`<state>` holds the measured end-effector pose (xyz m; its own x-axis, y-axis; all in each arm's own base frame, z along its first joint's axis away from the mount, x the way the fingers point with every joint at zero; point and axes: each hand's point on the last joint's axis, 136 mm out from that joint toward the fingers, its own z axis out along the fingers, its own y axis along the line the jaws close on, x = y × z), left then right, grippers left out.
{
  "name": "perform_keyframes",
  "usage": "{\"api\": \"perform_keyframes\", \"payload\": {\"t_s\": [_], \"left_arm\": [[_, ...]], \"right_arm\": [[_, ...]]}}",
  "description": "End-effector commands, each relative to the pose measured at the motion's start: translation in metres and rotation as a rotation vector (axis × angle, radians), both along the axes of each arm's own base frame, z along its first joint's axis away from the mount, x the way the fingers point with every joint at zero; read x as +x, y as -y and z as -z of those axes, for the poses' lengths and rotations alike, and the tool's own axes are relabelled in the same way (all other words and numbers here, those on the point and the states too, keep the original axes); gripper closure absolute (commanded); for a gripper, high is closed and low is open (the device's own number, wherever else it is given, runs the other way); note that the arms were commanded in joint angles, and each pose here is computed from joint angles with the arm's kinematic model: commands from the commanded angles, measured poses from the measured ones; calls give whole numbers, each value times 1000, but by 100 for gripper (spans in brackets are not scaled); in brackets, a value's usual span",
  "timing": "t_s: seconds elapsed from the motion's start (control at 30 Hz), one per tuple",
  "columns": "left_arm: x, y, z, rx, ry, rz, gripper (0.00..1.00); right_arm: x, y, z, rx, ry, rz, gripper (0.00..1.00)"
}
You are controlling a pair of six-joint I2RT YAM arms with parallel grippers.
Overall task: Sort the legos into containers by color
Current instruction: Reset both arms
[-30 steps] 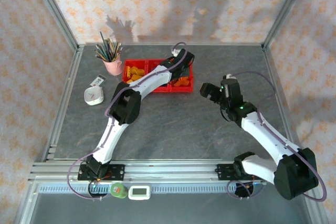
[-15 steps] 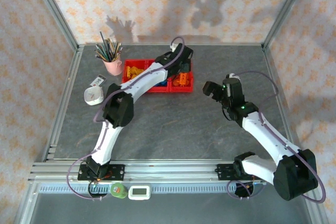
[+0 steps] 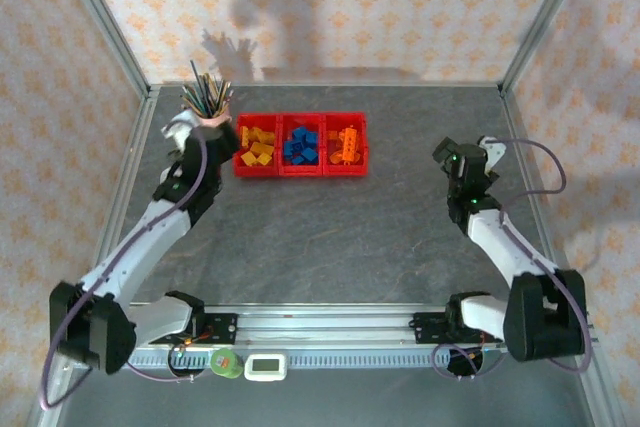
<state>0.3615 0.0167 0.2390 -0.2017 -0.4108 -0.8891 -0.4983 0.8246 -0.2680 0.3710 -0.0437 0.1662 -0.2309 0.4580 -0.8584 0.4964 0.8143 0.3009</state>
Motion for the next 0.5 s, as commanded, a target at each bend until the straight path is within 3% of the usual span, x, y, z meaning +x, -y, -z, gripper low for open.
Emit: {"api": "perform_keyframes", "payload": {"t_s": [0.0, 0.13, 0.2, 0.47], "left_arm": [[-29, -52, 20, 174, 67, -156, 1], [-45, -66, 61, 260, 98, -120, 1], [-44, -60, 71, 276, 151, -72, 1], [-10, -29, 80, 337, 251, 148, 0]], "right_arm": [[3, 23, 12, -167, 21, 71, 0], [14, 18, 42, -195, 14, 14, 0], [21, 0, 47, -199, 55, -101, 0], [14, -24, 39, -247, 186, -295, 0]]}}
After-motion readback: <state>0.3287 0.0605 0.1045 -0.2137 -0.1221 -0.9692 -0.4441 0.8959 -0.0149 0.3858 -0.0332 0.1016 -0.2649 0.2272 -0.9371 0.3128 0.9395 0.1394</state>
